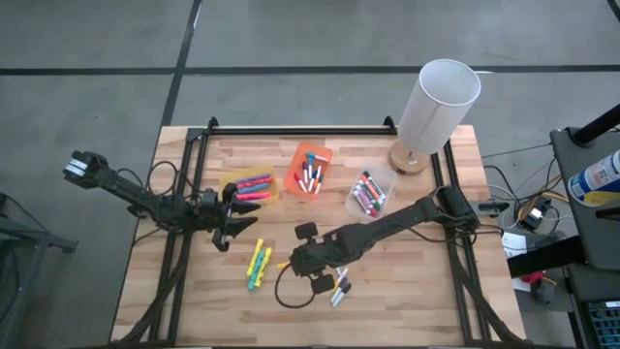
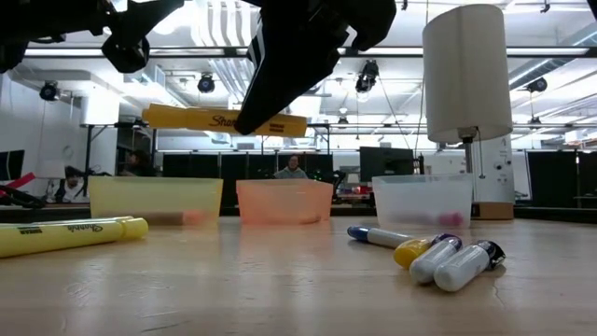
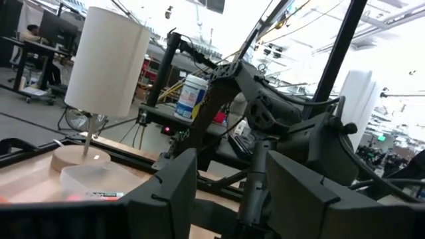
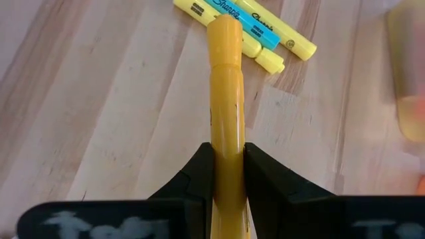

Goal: Pick & Place Markers
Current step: Put the yellow highlighter pen into the yellow bin

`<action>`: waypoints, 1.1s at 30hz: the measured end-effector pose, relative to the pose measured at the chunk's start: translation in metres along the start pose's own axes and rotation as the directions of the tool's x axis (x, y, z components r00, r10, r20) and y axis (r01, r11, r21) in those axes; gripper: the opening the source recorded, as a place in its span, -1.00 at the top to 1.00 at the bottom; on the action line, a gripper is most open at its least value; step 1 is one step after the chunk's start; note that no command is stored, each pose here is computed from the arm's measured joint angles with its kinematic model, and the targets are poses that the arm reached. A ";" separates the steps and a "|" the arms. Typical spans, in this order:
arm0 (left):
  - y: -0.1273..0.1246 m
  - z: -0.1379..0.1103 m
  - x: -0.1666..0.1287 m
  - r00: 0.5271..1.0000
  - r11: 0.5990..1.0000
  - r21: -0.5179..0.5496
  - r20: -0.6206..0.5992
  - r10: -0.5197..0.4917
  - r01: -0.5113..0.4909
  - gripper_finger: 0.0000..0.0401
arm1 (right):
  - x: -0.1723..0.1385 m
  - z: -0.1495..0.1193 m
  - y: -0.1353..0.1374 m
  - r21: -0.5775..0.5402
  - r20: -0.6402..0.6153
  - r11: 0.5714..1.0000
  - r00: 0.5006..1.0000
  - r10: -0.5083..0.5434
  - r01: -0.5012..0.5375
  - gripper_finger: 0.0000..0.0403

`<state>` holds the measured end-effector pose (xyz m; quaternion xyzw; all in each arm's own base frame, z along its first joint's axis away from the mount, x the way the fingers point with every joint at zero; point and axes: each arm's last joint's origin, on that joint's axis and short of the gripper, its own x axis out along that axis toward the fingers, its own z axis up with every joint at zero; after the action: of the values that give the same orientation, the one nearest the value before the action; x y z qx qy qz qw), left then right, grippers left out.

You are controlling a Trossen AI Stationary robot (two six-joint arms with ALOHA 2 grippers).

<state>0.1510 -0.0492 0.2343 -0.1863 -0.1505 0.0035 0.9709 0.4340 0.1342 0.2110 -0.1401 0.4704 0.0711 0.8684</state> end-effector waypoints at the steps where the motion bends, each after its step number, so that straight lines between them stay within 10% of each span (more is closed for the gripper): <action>1: 0.000 0.000 0.000 1.000 1.000 -0.011 0.000 0.000 0.000 0.13 | 0.000 0.000 0.000 0.000 0.000 1.000 1.000 0.000 0.000 0.72; 33: 0.002 -0.007 0.002 0.999 0.999 0.004 -0.029 0.044 -0.044 0.13 | 0.001 -0.001 -0.002 0.003 -0.009 1.000 1.000 -0.002 0.002 0.72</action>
<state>0.1550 -0.0495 0.2282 -0.1880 -0.1323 0.0222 0.9730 0.4341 0.1320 0.2103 -0.1395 0.4745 0.0688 0.8664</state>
